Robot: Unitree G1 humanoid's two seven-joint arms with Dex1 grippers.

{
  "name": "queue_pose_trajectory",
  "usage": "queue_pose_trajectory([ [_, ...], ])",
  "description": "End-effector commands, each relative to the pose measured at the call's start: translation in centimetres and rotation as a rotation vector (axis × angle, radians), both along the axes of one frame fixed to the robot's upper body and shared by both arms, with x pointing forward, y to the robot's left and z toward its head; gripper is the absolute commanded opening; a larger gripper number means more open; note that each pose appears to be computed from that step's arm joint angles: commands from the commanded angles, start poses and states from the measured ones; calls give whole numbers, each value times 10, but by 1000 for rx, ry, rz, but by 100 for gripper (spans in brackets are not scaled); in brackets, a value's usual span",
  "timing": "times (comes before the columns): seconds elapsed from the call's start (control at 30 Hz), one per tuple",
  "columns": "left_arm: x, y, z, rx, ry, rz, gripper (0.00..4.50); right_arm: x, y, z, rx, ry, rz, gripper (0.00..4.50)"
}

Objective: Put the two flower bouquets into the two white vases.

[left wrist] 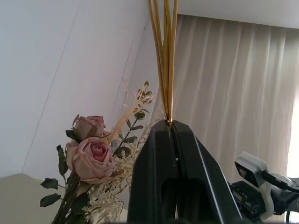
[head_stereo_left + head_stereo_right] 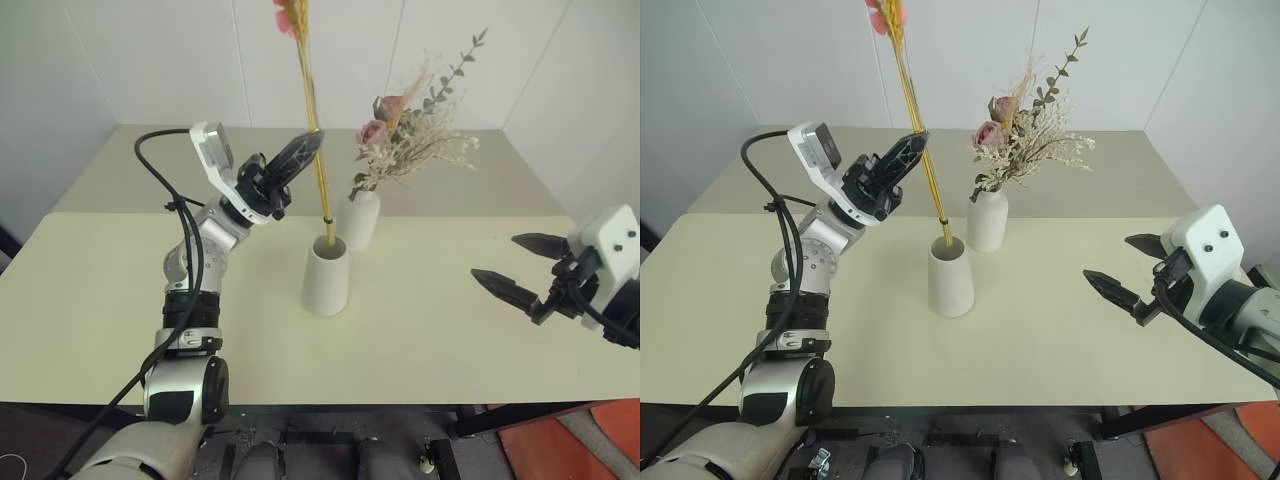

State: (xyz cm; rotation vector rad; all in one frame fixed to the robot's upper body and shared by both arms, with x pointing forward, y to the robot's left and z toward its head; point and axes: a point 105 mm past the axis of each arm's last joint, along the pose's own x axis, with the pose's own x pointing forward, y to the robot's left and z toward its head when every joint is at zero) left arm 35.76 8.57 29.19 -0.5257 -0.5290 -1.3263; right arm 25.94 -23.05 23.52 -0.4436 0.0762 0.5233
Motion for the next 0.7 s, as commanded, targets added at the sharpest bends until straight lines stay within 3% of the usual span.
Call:
queue_pose_trajectory([
  [0.03, -8, -1, 0, 32, -79, -12, 2, 0, -1, 12, -34, -56, -17, 450],
  [0.1, -14, 0, -3, 41, -110, -36, 2, 0, 1, 13, -36, -55, -7, 450],
  [0.53, -19, -5, -29, 280, -155, -11, 427, -24, 20, 7, 102, 74, 227, 450],
  [0.57, -20, -2, -28, 279, -145, -15, 448, -23, 19, 7, 98, 68, 220, 450],
  [0.7, -22, 15, -34, 331, -104, 13, 448, -18, 15, 8, 89, 56, 188, 450],
])
